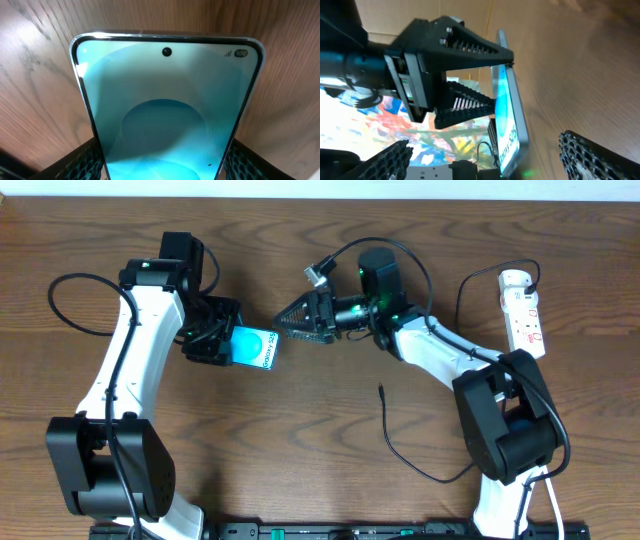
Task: Plug charger to phone and switch on socket
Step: 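Move the right gripper toward the phone held by the left gripper, then grasp the phone's side edge with the right gripper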
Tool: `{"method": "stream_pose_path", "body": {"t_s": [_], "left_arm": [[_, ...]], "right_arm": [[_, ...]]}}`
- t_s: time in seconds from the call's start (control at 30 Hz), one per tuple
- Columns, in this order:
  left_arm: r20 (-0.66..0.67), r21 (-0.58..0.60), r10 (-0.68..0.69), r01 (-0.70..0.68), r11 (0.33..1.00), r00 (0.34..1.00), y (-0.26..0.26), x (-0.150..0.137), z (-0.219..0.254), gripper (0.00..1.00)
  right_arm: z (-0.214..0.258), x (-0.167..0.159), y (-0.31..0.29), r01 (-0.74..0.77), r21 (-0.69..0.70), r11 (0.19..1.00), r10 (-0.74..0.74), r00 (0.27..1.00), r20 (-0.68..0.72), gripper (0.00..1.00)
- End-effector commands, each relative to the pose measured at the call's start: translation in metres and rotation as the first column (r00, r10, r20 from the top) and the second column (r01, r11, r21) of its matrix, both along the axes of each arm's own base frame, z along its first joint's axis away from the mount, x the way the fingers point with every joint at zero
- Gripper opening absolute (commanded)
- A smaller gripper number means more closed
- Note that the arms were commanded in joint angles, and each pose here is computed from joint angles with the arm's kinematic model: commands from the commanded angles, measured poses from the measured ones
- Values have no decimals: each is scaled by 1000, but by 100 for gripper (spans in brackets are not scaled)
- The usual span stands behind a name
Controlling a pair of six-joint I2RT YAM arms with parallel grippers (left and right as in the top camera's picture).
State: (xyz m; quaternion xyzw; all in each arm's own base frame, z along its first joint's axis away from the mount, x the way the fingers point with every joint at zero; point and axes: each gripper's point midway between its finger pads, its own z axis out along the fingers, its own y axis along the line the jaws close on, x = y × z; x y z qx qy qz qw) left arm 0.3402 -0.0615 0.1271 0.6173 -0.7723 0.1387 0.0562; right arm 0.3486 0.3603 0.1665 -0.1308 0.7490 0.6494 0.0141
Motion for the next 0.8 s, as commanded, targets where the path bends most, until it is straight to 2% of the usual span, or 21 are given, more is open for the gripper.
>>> {"method": "stream_pose_path", "body": {"t_s": [0.0, 0.6, 0.77], "left_arm": [[-3, -67, 8, -8, 998, 1000, -9, 0, 5, 7], [-63, -82, 154, -158, 984, 986, -10, -1, 5, 7], [-89, -145, 175, -186, 972, 981, -20, -2, 10, 7]], "right_arm": [[0, -4, 8, -7, -3, 1000, 7, 1000, 31, 94], [-5, -12, 24, 2, -28, 1000, -1, 999, 44, 86], [-11, -15, 31, 20, -58, 998, -18, 999, 39, 86]]}}
